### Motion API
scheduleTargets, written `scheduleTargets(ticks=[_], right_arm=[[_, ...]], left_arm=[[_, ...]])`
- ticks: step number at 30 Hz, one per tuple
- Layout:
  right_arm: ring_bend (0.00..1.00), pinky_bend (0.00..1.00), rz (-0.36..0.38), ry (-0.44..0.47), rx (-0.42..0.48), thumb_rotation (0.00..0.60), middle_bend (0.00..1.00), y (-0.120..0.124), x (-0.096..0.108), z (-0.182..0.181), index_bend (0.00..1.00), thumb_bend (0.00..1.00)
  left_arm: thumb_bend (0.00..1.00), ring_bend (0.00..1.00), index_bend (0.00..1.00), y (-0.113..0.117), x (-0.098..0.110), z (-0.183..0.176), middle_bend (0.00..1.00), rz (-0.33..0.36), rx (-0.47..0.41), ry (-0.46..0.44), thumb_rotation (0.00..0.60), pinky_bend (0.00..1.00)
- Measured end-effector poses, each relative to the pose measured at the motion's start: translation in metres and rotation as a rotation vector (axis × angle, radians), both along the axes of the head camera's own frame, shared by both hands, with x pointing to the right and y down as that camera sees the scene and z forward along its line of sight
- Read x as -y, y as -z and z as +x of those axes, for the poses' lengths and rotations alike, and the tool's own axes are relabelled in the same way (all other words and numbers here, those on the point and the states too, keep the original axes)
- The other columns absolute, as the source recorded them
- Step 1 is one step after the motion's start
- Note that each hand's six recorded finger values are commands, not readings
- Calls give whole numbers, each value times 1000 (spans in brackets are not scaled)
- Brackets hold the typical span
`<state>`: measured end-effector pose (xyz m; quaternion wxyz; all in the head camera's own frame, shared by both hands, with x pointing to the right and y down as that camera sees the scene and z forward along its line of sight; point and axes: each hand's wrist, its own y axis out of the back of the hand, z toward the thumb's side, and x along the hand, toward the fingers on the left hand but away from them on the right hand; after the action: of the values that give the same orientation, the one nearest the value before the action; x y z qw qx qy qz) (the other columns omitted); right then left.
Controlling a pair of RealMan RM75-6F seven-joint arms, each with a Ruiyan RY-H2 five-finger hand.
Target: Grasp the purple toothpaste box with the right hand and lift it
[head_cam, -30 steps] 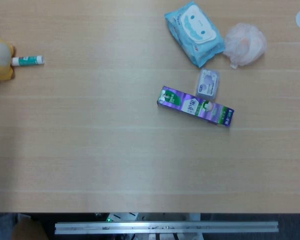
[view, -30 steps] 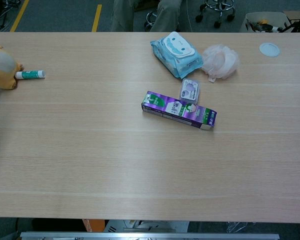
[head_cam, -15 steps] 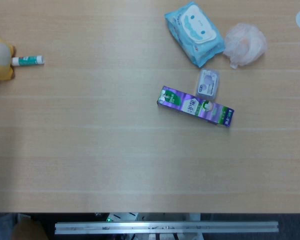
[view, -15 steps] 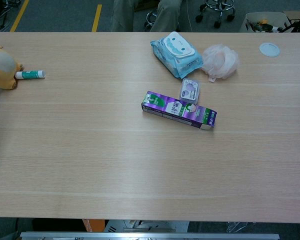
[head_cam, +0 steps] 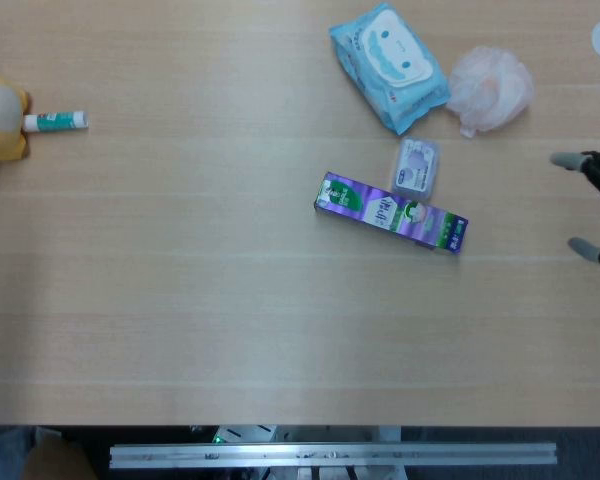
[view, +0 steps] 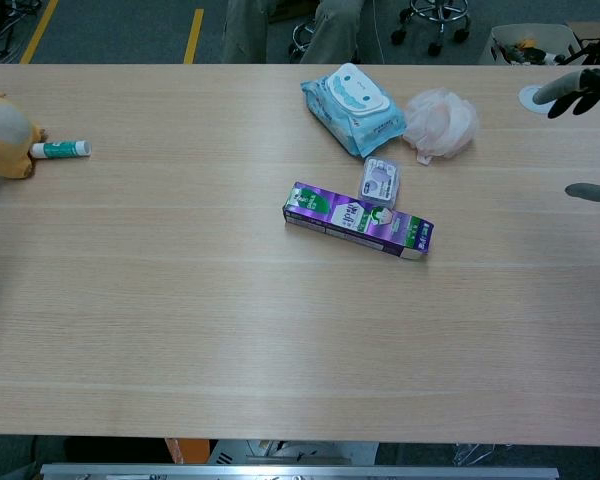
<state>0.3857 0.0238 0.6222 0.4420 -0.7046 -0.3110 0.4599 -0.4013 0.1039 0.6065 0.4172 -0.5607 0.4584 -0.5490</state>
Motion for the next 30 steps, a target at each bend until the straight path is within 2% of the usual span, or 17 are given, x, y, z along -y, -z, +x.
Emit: scheduleTargets(ticks=[5, 13, 18, 30], right_arm=[[174, 343, -92, 75, 10, 600, 238, -16, 14, -42, 106, 4], [166, 334, -186, 155, 7, 600, 225, -41, 31, -109, 67, 0], [166, 335, -216, 168, -8, 600, 222, -62, 37, -141, 67, 0], [166, 334, -256, 223, -149, 600, 221, -123, 42, -199, 67, 0]], left_arm=[[328, 104, 62, -1, -1, -1, 107, -8, -3, 4, 600, 148], [328, 105, 62, 1, -4, -4, 107, 1, -12, 15, 600, 148], [328, 105, 62, 2, -5, -7, 106, 1, -15, 22, 600, 148], [328, 105, 62, 0, -9, -12, 105, -8, -25, 32, 600, 148]])
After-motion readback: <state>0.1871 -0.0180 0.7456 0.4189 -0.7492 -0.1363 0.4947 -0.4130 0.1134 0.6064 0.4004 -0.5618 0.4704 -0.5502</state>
